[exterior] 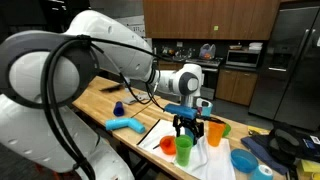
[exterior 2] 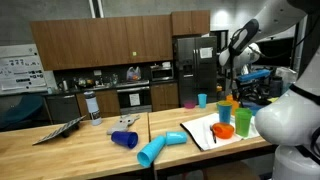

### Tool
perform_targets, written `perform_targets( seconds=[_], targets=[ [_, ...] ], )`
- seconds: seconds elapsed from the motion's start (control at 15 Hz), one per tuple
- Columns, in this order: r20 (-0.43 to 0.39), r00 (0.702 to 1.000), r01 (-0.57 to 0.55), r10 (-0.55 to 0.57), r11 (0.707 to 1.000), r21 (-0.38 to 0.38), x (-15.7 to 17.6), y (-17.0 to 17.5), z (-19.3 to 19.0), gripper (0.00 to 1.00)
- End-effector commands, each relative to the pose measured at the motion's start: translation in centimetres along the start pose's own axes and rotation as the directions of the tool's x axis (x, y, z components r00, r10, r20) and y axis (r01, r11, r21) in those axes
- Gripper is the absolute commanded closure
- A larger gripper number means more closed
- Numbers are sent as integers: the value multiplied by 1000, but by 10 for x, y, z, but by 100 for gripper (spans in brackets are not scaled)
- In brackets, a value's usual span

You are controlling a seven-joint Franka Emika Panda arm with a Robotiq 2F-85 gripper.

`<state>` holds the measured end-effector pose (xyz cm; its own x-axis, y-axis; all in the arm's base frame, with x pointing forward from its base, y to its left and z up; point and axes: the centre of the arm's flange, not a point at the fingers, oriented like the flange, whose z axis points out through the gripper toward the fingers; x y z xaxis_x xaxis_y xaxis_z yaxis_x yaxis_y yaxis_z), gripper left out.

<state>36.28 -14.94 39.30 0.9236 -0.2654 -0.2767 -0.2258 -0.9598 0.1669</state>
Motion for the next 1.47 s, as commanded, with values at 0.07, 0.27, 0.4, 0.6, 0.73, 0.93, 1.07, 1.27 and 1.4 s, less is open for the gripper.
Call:
perform_targets(
  seconds=[0.07, 0.27, 0.4, 0.6, 0.73, 0.93, 1.07, 1.27, 1.4],
  targets=[
    [-1, 1000, 0, 0, 1000, 0, 0, 0, 0, 0],
    [-1, 1000, -1, 1, 1000, 0, 0, 0, 0, 0],
    [-1, 1000, -1, 1, 1000, 0, 0, 0, 0, 0],
    [-6, 999, -50, 49, 997, -53, -1, 2, -3, 0],
    [-33, 995, -94, 90, 988, -124, -4, 0, -9, 0],
    [-58, 994, -98, 88, 974, -205, -4, -9, -17, 0],
    [-67, 995, -83, 69, 967, -241, -3, -17, -23, 0],
    [-93, 995, -60, 36, 964, -260, 0, -32, -32, 0],
    [-122, 992, -67, 36, 963, -262, 3, -37, -44, 0]
  ],
)
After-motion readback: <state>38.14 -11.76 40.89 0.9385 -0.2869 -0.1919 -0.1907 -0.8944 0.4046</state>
